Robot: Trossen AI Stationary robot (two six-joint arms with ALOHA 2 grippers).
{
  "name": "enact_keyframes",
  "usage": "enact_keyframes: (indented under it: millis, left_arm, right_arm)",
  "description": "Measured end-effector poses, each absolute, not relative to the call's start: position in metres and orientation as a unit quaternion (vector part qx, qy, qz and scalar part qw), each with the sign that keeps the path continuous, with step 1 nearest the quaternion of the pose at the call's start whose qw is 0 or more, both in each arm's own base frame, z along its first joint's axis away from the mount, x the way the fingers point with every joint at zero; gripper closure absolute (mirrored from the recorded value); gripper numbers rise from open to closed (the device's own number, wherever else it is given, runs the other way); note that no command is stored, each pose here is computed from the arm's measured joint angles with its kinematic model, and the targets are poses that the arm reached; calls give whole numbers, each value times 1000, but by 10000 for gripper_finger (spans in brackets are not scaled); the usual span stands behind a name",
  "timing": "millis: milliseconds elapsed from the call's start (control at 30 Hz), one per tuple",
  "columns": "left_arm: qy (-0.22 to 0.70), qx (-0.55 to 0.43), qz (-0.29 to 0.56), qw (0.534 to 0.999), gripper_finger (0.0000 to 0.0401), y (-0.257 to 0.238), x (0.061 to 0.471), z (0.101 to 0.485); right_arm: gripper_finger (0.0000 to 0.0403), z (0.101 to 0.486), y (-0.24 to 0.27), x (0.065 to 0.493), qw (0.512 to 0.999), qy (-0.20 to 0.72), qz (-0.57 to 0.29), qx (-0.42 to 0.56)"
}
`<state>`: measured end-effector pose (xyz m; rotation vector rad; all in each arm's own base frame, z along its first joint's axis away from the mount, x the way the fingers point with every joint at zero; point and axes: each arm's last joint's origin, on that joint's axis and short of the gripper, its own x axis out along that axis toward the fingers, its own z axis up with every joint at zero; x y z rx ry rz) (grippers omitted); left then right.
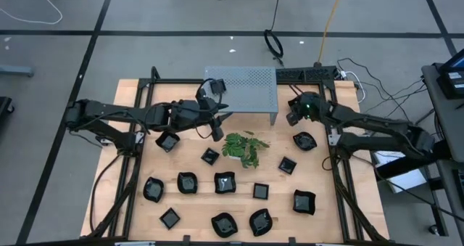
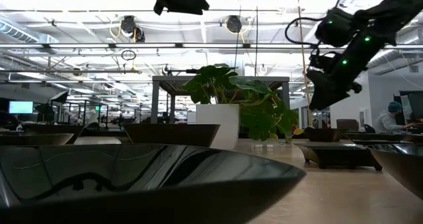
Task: Pick & Place Mini shaped plates
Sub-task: Put the distorted square black bowl on the shelf
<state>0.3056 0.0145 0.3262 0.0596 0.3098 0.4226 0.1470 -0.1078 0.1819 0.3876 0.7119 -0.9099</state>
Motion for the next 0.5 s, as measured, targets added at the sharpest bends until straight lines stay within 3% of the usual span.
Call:
enact_keyframes:
  millis: [233,500]
  left_arm:
    - [162,36,208,964,256,15,305,325]
    - [164,48,206,963,256,15,305,325]
  right_arm:
    - [176,167,-122,145,790,374,-443,201]
    - [168,151,-130,146,768,415,-444,201]
